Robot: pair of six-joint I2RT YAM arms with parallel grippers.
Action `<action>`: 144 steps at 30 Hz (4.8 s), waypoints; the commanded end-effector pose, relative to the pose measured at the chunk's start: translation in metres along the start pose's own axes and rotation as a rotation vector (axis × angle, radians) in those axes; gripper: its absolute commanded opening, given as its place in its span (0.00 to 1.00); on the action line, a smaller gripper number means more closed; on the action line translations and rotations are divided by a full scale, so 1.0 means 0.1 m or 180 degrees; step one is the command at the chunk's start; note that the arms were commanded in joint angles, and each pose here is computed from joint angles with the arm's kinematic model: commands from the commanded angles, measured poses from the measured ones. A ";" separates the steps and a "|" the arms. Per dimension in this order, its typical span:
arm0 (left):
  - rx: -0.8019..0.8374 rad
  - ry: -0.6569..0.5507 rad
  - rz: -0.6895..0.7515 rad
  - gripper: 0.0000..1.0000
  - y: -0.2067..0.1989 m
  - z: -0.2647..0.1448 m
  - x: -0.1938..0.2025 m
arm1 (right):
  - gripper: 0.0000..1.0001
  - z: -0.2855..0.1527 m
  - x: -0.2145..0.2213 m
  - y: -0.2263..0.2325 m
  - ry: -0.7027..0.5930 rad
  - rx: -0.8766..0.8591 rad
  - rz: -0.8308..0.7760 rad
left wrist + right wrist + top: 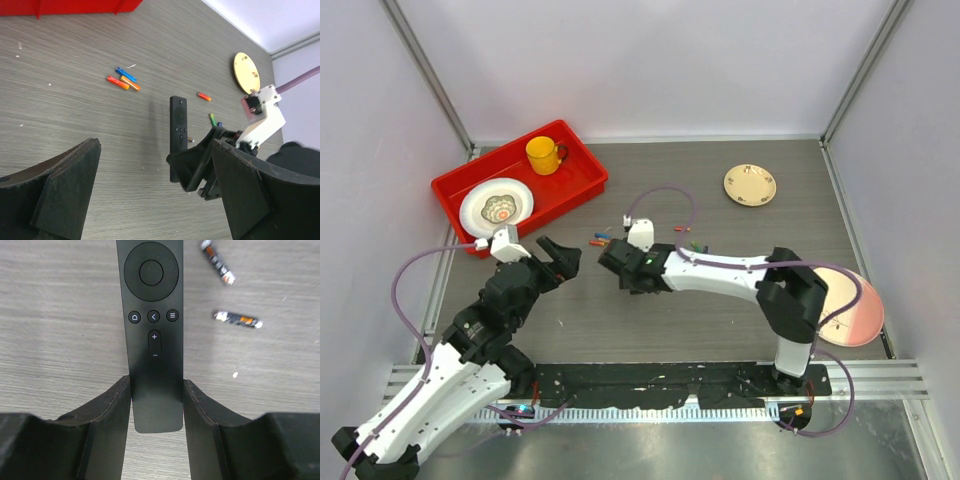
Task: Load the batteries into the remote control
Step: Place the remote control at the center of the board, then pick up the remote control from the center of the board, then adjust the remote control.
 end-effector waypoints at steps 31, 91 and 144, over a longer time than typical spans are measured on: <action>-0.0430 0.0013 -0.0100 1.00 0.24 -0.02 0.10 | 0.70 0.14 0.42 0.28 0.0262 0.0334 0.0169; -0.0798 0.2690 0.1229 0.66 -0.60 1.76 1.50 | 0.91 -1.31 -0.44 -1.13 -0.1176 -0.0830 0.0008; 0.3690 -0.0079 -0.1243 0.00 -1.14 0.40 -0.30 | 0.94 -1.65 -0.66 -0.49 0.0086 -0.3778 0.0720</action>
Point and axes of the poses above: each gripper's point midway between its finger pads, its own z axis out along the fingers, its own y axis along the line the jaws close on, x = y × z, the point moved 5 cm from there along -z, back along the fingers, and after that the axes turned 15 degrees about z, right-handed, at the moved point
